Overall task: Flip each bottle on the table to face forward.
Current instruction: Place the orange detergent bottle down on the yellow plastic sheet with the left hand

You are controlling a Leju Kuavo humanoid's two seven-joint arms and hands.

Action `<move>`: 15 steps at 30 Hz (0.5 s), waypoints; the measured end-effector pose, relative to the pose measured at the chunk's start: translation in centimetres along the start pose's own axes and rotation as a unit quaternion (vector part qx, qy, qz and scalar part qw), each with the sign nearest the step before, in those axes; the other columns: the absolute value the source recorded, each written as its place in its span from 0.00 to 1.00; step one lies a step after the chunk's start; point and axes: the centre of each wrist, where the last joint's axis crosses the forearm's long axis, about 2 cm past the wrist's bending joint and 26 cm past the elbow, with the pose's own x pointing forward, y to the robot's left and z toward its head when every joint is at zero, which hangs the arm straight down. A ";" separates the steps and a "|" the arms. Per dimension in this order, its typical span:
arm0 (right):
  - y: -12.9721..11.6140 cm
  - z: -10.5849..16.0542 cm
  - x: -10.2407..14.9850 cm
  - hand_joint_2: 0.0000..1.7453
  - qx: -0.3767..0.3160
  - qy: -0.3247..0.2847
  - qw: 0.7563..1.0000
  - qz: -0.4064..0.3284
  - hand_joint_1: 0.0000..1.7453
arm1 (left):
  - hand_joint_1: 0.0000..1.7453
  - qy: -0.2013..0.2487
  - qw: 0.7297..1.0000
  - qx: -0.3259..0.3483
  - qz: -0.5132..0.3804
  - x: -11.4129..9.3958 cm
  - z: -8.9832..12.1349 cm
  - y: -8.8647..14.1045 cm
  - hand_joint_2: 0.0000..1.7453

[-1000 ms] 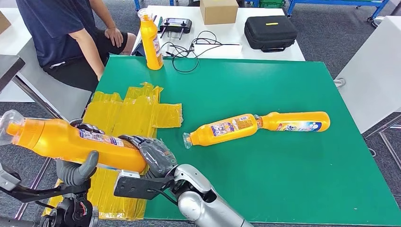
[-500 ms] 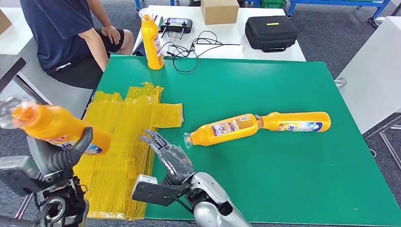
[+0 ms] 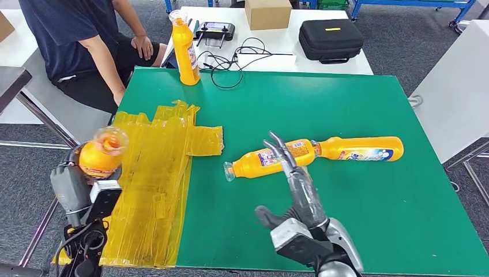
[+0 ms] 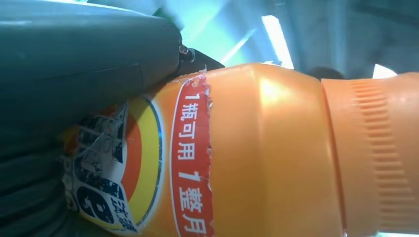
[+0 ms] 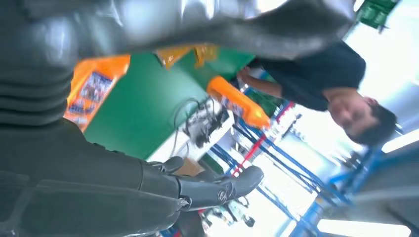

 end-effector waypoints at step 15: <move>-3.4 1.0 -0.1 0.00 -0.027 -0.025 0.999 0.003 0.00 | 1.00 -0.097 0.976 -0.163 -0.110 5.2 3.3 -4.7 1.00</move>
